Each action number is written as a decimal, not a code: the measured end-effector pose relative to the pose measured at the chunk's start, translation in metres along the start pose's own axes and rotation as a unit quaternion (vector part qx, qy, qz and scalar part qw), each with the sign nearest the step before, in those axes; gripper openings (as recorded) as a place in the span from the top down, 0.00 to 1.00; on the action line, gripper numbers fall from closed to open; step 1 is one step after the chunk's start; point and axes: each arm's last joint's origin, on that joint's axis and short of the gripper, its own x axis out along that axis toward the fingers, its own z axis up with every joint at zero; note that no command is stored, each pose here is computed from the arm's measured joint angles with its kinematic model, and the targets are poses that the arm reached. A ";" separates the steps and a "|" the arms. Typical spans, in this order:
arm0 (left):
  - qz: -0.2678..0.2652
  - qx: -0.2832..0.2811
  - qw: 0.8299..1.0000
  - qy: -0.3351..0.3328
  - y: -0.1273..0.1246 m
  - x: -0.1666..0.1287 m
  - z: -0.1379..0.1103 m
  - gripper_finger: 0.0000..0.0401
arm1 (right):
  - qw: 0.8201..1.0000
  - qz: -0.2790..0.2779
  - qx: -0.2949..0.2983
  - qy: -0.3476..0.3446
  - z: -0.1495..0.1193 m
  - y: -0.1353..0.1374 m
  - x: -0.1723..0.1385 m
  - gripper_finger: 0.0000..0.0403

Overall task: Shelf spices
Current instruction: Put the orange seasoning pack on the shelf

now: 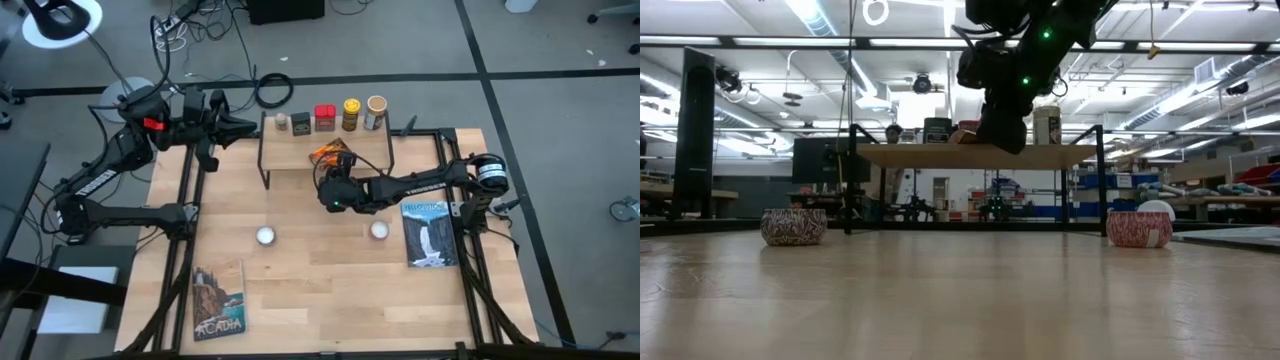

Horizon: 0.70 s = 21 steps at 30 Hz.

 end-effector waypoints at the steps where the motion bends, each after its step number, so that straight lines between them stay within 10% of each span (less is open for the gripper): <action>1: 0.000 0.000 1.000 0.000 0.000 0.000 0.000 0.99 | 1.000 0.000 -0.001 0.000 0.000 0.000 0.000 1.00; 21: 0.000 0.007 1.000 0.000 0.000 0.000 0.000 0.99 | 0.999 -0.028 -0.021 -0.015 0.007 0.006 -0.011 0.70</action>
